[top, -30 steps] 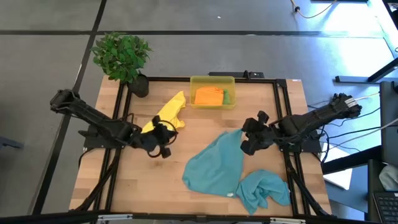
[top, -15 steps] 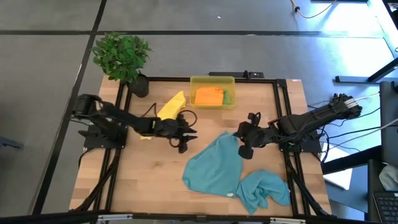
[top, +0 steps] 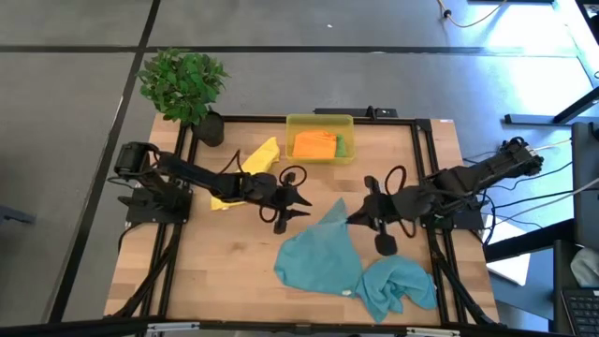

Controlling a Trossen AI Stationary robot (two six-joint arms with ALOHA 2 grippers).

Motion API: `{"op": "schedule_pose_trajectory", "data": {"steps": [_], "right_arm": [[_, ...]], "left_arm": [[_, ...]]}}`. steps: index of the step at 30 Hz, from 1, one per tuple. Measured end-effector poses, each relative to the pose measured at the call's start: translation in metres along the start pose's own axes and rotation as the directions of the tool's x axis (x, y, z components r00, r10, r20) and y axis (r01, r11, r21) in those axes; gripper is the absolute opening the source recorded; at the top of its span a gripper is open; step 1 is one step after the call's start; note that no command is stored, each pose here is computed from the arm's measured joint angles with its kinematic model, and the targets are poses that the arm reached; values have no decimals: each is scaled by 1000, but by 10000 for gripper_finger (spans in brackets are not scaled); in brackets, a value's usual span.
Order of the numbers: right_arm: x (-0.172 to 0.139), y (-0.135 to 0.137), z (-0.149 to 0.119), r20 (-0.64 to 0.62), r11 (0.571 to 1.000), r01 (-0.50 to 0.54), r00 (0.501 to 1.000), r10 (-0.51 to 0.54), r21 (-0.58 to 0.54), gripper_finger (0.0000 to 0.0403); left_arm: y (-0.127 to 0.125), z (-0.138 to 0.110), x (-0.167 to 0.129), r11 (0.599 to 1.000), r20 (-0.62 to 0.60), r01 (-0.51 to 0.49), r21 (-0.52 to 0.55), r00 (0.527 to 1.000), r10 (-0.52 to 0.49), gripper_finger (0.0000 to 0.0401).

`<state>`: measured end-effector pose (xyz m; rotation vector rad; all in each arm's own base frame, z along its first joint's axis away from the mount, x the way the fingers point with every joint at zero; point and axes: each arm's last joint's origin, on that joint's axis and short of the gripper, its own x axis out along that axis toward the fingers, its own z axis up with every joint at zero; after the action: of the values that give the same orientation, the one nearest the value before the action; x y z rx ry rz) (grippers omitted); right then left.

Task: Fold microfiber towels
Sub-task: Fold the top blue microfiber cloth

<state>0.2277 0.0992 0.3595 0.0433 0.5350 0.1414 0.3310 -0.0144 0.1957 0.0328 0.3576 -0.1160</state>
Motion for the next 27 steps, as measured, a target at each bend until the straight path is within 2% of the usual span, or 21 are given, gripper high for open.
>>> {"op": "schedule_pose_trajectory", "data": {"steps": [3, 6, 11, 14, 19, 27], "right_arm": [[-7, 7, 10, 40, 998, -59, 997, 60, -31, 4], [-14, 9, 18, 71, 997, -75, 994, 77, -31, 4], [-16, 9, 25, 100, 996, -83, 991, 86, -42, 4], [-16, 8, 28, 117, 995, -94, 988, 98, -39, 4], [-11, 3, 31, 130, 996, -82, 988, 85, -25, 4], [7, -10, 36, 146, 999, -45, 988, 44, 0, 4]], "left_arm": [[-1, 3, 0, 998, 10, 31, 46, 999, -31, 135], [2, 6, 1, 995, 21, 55, 79, 998, -57, 157], [17, 6, 0, 993, 32, 72, 93, 997, -75, 189], [28, 6, -1, 988, 59, 132, 82, 989, -137, 201], [29, 6, 7, 938, 126, 339, 71, 930, -346, 213], [14, 20, 36, 892, 149, 436, 122, 880, -451, 217]]}}
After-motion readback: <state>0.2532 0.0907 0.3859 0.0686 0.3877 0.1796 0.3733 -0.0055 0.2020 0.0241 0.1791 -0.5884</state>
